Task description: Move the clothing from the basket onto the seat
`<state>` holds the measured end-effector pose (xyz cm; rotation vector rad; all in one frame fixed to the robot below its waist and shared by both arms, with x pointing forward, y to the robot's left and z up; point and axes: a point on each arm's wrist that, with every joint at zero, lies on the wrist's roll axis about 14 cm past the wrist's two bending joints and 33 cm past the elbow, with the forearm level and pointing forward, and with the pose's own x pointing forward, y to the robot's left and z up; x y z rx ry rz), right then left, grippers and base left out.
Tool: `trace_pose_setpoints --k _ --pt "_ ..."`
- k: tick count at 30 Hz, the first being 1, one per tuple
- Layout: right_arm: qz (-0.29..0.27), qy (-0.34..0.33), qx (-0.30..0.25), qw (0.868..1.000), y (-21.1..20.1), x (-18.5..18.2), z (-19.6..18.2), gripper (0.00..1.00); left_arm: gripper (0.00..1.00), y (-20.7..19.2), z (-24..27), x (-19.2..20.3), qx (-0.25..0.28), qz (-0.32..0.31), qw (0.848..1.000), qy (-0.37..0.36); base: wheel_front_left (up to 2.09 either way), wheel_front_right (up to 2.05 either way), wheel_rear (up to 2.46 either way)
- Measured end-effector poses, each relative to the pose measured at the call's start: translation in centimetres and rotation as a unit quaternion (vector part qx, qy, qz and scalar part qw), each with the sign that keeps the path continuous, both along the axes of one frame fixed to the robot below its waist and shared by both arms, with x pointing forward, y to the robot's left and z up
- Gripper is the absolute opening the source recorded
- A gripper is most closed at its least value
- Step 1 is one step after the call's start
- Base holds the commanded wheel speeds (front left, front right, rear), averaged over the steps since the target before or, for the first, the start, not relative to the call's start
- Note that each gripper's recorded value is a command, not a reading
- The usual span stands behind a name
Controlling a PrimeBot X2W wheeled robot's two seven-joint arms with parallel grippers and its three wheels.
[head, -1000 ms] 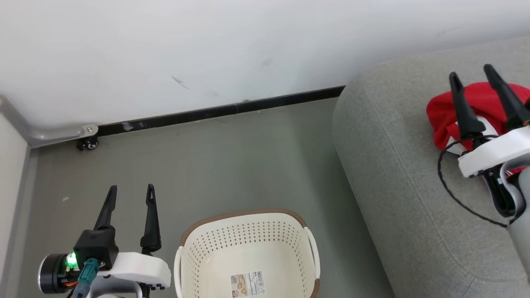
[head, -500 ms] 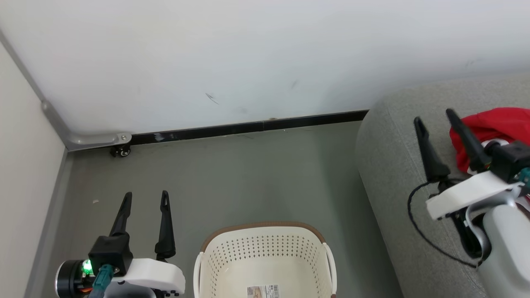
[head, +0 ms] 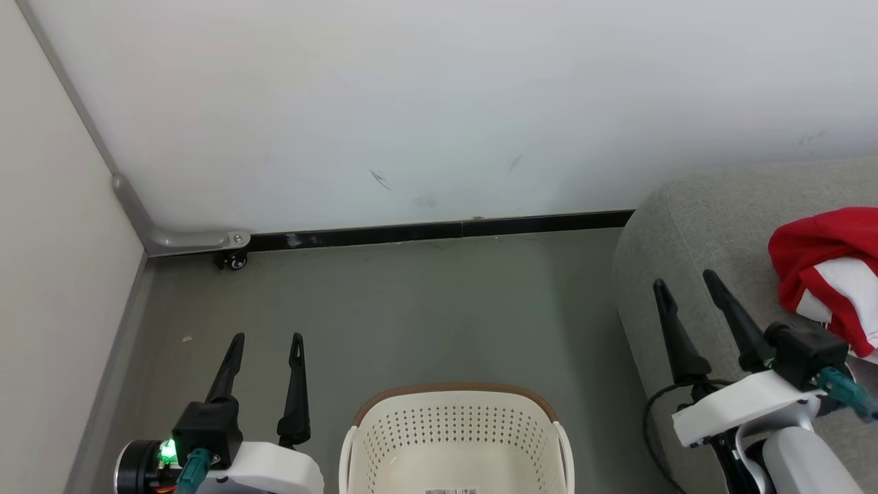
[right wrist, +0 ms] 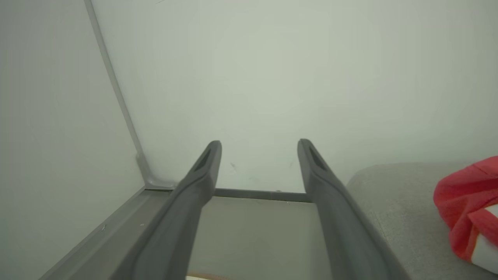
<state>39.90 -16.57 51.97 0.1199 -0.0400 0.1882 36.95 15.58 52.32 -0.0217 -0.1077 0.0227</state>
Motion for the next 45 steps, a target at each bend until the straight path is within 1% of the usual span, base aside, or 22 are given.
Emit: trace_pose_setpoints --k 6,14,20,32,45 --pt "0.012 0.007 0.004 1.000 1.7 -1.4 -0.8 1.00 1.00 0.0 0.2 -0.4 0.000 0.001 1.000 -0.003 0.00 0.00 0.00" --pt "0.000 0.021 0.012 1.000 2.0 -3.0 -1.8 1.00 1.00 0.0 0.0 -0.6 -0.001 0.001 1.000 -0.001 0.00 0.00 0.00" --pt "-0.019 0.030 0.005 0.999 1.0 -3.9 -2.5 1.00 1.00 -0.2 -0.4 -0.8 -0.004 -0.002 1.000 0.005 0.00 0.00 0.00" --pt "-0.037 0.055 0.000 0.998 0.2 -5.4 -3.7 1.00 1.00 -0.5 -0.9 -0.7 -0.005 -0.009 1.000 0.013 0.00 0.00 0.00" --pt "-0.051 0.050 -0.015 0.997 -0.6 -5.7 -3.1 1.00 1.00 -0.8 -1.5 -0.4 -0.010 -0.010 1.000 0.022 0.00 0.00 0.00"
